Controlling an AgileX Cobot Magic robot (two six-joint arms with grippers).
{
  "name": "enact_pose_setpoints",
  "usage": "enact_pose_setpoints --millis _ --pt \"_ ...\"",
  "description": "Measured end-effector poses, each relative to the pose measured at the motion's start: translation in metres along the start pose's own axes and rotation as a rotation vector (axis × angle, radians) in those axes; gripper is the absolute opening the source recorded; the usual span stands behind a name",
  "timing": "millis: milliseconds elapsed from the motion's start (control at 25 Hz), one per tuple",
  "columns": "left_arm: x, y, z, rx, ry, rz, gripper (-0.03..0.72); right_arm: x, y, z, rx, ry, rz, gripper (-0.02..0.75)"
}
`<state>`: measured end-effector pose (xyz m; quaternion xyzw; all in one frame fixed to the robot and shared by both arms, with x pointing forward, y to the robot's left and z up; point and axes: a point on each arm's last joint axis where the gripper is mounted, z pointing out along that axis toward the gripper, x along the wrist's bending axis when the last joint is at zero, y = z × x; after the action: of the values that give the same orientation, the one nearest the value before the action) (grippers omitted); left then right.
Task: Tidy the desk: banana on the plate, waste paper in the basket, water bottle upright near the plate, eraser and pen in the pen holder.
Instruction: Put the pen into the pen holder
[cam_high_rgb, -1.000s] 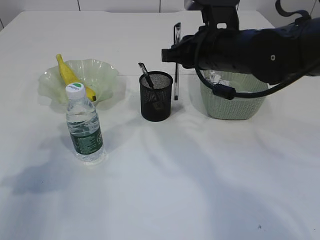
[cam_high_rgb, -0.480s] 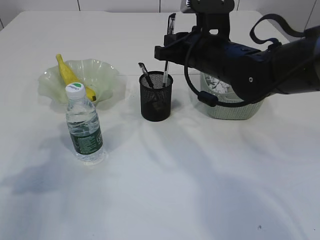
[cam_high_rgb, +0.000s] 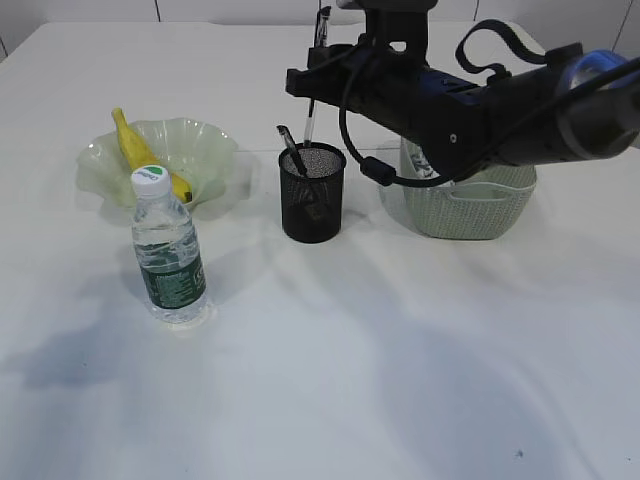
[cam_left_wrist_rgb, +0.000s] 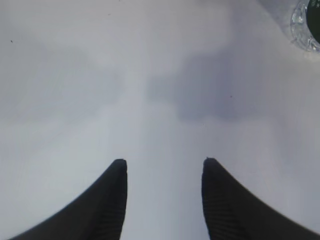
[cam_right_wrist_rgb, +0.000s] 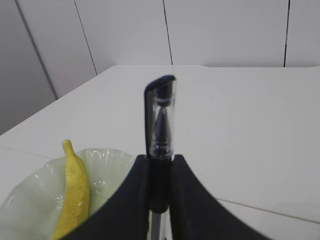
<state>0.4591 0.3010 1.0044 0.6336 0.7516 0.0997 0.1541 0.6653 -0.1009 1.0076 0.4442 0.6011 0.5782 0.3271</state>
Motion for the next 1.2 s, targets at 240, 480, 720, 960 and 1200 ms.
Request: enact_pose_setpoints --millis 240,480,720,960,1200 --pt "0.000 0.000 0.000 0.000 0.000 0.000 0.338 -0.001 -0.014 0.016 0.034 -0.003 0.000 0.056" --pt "0.000 0.000 0.000 0.000 0.000 0.000 0.337 -0.003 -0.027 0.018 0.111 -0.011 0.000 0.056" --pt "0.000 0.000 0.000 0.000 0.000 0.000 0.337 -0.004 -0.037 0.019 0.177 -0.017 0.000 0.056" --pt "0.000 0.000 0.000 0.000 0.000 0.000 0.337 -0.005 -0.047 0.019 0.229 -0.022 -0.002 0.056" --pt "0.000 0.000 0.000 0.000 0.000 0.000 0.335 -0.005 -0.050 0.019 0.264 -0.025 -0.002 0.069"
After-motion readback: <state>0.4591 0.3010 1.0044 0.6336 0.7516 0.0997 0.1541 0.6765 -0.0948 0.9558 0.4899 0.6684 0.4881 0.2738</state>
